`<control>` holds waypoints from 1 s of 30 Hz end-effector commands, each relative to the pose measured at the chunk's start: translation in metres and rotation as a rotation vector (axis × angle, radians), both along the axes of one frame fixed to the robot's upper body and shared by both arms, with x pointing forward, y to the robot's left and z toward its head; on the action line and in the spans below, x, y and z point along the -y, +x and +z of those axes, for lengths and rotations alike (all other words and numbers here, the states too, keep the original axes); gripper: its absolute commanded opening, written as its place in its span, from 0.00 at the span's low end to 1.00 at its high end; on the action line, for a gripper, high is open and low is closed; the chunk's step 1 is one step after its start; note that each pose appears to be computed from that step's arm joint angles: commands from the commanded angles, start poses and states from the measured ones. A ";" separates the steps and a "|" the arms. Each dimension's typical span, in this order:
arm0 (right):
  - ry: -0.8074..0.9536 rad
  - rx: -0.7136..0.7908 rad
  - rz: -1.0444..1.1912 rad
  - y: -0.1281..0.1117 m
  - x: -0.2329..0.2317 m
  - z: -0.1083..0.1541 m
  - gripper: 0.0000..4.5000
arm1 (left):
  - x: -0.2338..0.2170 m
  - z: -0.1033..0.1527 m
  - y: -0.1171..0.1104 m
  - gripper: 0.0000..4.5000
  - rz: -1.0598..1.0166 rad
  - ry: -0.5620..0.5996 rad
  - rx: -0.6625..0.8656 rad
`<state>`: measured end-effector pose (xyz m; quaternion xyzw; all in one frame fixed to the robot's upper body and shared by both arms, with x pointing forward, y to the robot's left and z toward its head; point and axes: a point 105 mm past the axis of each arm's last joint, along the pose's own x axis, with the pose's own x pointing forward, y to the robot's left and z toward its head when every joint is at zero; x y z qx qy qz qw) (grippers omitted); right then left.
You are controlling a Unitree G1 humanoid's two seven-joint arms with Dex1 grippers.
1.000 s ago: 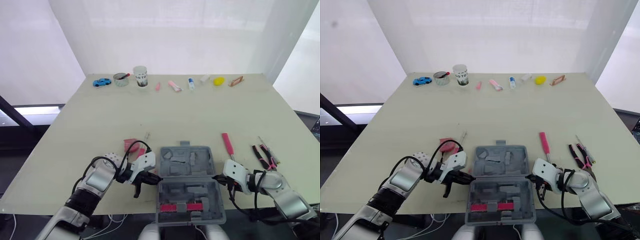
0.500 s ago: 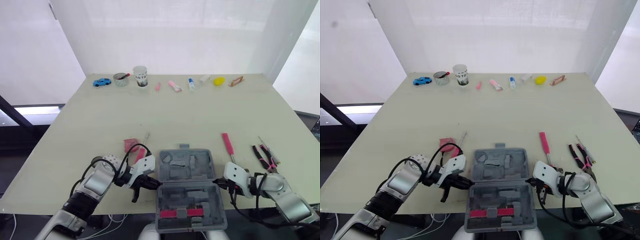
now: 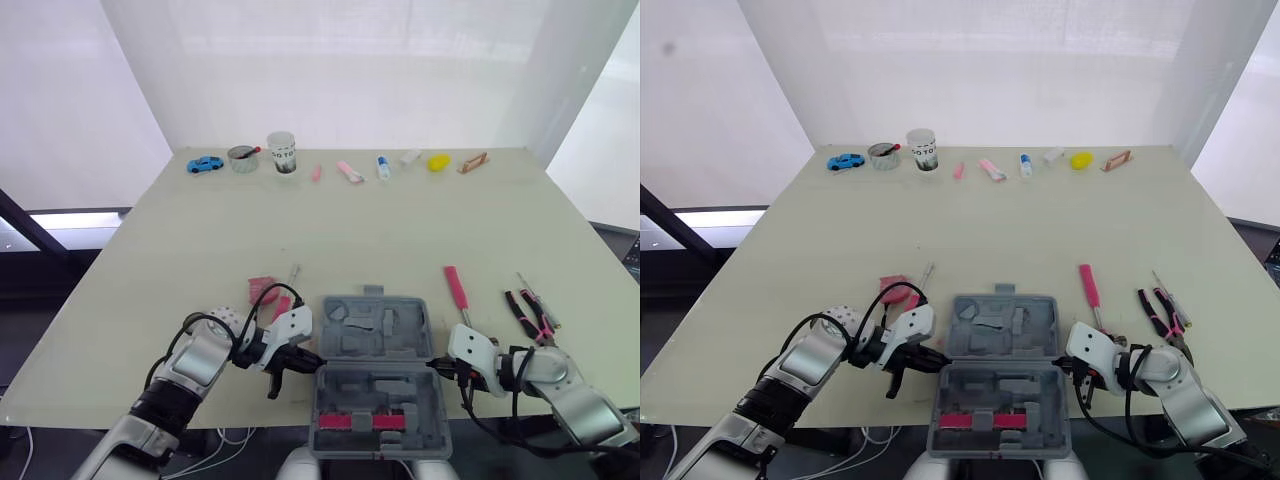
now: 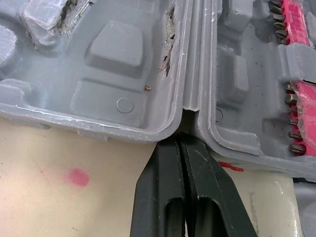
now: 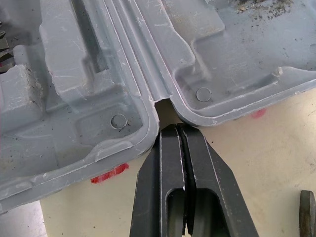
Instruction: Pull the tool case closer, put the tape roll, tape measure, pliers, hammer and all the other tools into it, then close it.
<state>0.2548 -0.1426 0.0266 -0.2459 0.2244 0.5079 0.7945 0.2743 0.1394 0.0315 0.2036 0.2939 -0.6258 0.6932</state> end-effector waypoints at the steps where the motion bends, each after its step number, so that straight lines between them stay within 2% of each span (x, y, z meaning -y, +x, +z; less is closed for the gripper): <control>1: 0.038 0.033 0.044 -0.002 -0.011 0.011 0.00 | 0.004 0.005 -0.005 0.02 -0.041 -0.015 0.000; 30: 0.016 0.061 0.016 0.003 -0.001 0.014 0.00 | 0.007 0.000 -0.005 0.02 -0.037 -0.020 0.003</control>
